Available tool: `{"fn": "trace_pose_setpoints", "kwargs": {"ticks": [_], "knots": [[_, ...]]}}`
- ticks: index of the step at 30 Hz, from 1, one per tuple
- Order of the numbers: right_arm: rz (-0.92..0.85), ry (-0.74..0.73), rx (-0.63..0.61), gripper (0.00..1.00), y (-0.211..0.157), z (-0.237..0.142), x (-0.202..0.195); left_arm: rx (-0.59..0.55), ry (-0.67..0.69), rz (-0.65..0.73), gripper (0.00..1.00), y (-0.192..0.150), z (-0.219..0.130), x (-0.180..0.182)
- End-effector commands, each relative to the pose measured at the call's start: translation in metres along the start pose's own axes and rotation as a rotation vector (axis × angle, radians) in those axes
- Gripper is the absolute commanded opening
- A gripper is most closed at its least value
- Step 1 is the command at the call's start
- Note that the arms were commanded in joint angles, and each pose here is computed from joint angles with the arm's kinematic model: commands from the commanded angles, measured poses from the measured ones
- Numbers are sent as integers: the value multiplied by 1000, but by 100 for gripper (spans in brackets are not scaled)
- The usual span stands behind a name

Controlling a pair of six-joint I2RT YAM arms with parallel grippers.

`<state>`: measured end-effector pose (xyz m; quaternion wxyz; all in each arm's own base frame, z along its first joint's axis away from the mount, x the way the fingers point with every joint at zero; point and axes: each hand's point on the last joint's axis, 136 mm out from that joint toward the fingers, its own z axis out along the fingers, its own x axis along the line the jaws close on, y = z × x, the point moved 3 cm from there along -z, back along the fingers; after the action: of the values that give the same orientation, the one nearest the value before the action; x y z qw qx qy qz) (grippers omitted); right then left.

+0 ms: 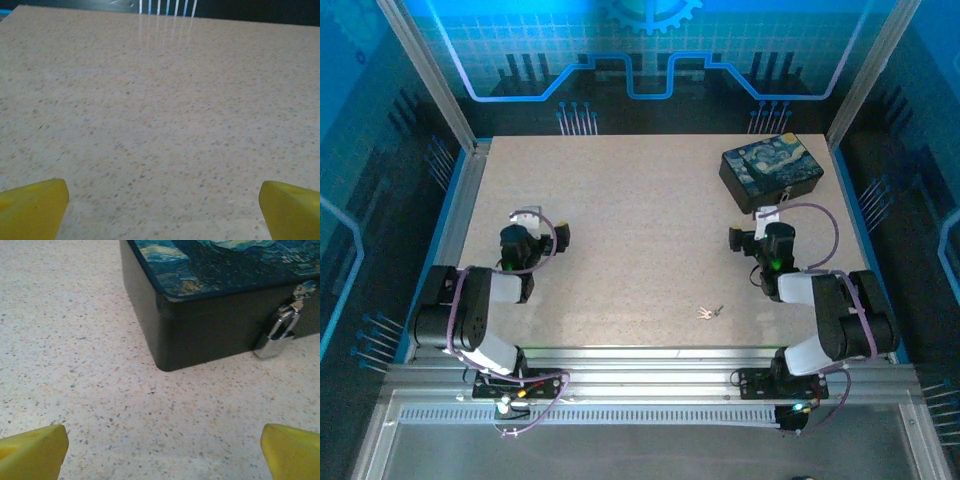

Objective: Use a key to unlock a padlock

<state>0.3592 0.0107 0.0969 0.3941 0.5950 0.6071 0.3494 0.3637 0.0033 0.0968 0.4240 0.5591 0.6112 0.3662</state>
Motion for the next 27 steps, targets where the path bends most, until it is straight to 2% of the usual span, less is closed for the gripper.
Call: {"fn": "trace_pose_setpoints", "kwargs": {"ticks": [1, 5, 7, 9, 13, 17, 19, 22, 27], "knots": [[65, -88, -18, 100, 42, -10, -23, -17, 6, -24, 99, 30, -4, -1], [191, -76, 70, 97, 69, -19, -42, -2, 59, -46, 99, 58, -10, 2], [278, -55, 108, 94, 81, -16, -52, -71, 137, -129, 99, 80, -17, 13], [331, -53, 153, 91, 86, -12, -58, -73, 147, -191, 99, 93, -20, 17], [419, -49, 205, 90, 104, 4, -67, 76, 167, -290, 99, 110, -16, 15], [476, -30, 253, 89, 103, 29, -68, 144, 205, -310, 99, 120, -17, 10], [503, -25, 288, 88, 102, 45, -69, 229, 245, -323, 99, 120, -19, 7], [519, -38, 323, 88, 99, 63, -73, 363, 284, -302, 99, 113, -20, -6], [486, -79, 347, 88, 98, 74, -85, 414, 239, -222, 99, 104, -25, -42]]}}
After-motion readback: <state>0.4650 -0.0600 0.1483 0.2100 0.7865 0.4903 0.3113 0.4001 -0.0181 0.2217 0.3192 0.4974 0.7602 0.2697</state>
